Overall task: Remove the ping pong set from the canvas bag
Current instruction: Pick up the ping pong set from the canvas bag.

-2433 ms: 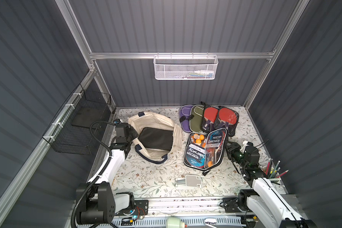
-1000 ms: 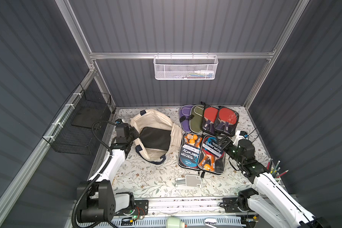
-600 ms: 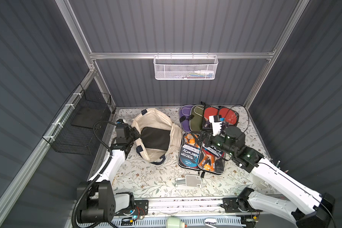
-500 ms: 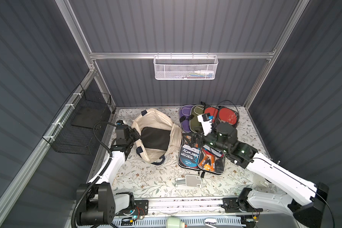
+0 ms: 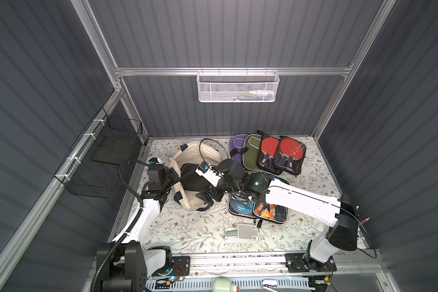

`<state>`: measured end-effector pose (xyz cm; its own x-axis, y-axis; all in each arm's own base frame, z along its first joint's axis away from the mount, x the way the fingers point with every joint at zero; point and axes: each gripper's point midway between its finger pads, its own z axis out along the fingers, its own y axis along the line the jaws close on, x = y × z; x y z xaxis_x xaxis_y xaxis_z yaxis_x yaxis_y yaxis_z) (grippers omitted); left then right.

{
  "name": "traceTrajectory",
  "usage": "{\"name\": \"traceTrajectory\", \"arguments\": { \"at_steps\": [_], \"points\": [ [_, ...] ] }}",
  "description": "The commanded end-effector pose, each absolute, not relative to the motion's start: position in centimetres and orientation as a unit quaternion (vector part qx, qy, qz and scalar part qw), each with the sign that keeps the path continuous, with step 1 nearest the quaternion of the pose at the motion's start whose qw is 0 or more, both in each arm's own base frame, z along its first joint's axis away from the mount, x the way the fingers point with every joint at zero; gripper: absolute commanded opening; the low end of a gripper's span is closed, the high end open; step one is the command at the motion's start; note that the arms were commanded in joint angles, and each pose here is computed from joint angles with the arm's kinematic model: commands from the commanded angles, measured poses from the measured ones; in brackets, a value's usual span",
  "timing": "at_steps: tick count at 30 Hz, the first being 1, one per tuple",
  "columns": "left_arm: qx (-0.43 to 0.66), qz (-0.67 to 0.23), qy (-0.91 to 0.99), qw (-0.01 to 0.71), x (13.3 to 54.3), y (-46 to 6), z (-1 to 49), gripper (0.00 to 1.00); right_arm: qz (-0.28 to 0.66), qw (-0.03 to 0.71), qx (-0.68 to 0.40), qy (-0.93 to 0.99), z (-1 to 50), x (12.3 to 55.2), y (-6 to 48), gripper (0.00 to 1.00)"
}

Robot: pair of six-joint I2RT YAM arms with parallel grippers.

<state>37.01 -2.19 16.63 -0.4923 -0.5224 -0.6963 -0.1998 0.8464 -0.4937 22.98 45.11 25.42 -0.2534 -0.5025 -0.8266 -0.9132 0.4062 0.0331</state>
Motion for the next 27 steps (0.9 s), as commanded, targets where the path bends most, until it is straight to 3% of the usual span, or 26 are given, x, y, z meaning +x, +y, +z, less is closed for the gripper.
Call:
{"name": "traceTrajectory", "arguments": {
  "at_steps": [1,14,27],
  "points": [
    [-0.224,-0.178,0.859,0.424,35.5,-2.4,14.6,0.00,0.228,0.383,-0.500,0.743,23.8,24.0,45.7,0.99],
    [-0.234,-0.177,0.861,0.416,33.9,-2.3,13.5,0.00,0.114,0.412,-0.501,0.752,17.0,30.9,48.8,0.99],
    [-0.235,-0.182,0.859,0.418,34.0,-2.4,13.5,0.00,0.047,0.413,-0.516,0.749,11.0,33.1,48.6,0.99]
  ]
}}
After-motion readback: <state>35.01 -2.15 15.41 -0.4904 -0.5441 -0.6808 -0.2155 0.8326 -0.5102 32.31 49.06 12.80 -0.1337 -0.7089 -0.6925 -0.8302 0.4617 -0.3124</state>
